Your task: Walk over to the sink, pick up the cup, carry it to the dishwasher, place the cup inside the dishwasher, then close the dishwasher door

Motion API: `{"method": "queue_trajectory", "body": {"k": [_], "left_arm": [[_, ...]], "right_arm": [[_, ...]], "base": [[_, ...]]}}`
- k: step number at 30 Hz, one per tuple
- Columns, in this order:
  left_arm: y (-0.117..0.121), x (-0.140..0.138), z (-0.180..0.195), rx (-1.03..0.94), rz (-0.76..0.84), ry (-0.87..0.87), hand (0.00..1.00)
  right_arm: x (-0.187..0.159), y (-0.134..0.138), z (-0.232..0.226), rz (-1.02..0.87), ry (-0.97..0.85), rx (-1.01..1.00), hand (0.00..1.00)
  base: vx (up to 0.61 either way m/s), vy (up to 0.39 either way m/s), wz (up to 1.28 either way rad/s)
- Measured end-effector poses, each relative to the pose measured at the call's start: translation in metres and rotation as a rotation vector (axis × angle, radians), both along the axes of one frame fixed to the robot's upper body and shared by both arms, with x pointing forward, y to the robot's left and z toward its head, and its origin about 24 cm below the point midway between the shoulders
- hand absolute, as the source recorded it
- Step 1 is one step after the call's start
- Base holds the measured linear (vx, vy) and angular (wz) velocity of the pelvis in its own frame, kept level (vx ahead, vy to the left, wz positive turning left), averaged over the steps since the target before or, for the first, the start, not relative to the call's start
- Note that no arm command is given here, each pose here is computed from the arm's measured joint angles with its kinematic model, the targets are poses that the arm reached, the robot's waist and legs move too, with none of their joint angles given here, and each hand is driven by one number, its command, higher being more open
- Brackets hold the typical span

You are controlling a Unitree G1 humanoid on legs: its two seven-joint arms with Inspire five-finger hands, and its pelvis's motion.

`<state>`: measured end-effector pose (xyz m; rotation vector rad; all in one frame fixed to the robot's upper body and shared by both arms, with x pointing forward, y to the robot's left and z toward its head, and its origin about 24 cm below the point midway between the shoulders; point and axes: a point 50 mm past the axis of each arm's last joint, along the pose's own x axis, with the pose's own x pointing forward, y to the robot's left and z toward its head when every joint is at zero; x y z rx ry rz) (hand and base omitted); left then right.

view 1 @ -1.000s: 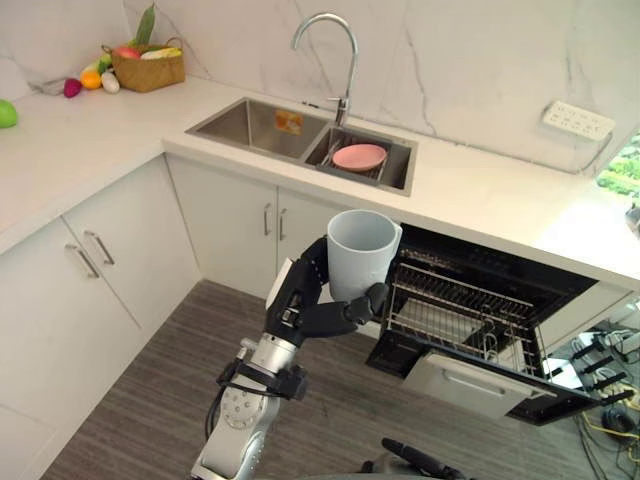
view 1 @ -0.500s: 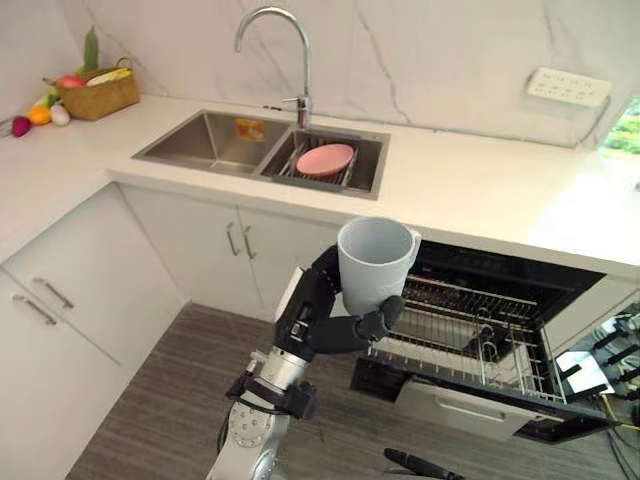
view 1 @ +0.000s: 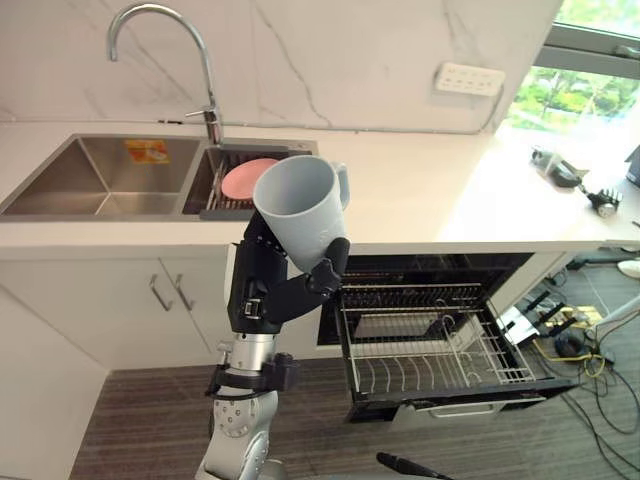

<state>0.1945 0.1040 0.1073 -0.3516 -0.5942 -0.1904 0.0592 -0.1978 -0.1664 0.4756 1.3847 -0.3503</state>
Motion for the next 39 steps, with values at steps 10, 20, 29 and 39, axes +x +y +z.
{"method": "queue_trajectory", "body": {"k": [10, 20, 29, 39], "left_arm": [[-0.04, -0.002, 0.027, 0.04, -0.256, -0.175, 0.0], [-0.026, 0.01, 0.022, 0.16, -0.248, -0.116, 0.0], [0.0, 0.02, 0.006, 0.206, -0.08, -0.01, 0.0], [0.06, 0.0, -0.042, 0.282, 0.301, 0.241, 0.0]], "right_arm": [[-0.003, -0.003, 0.003, -0.159, 0.032, -0.092, 1.0], [0.053, -0.102, 0.059, -0.425, -0.214, -0.571, 1.0], [0.123, -0.153, 0.15, -0.4, -0.66, -0.929, 1.0], [0.086, -0.08, 0.238, -0.149, -1.508, -0.773, 1.0]], "base": [[-0.02, -0.076, -0.53], [0.01, -0.036, -0.4], [-0.04, 0.022, 0.06], [0.01, -0.015, -0.13]]}}
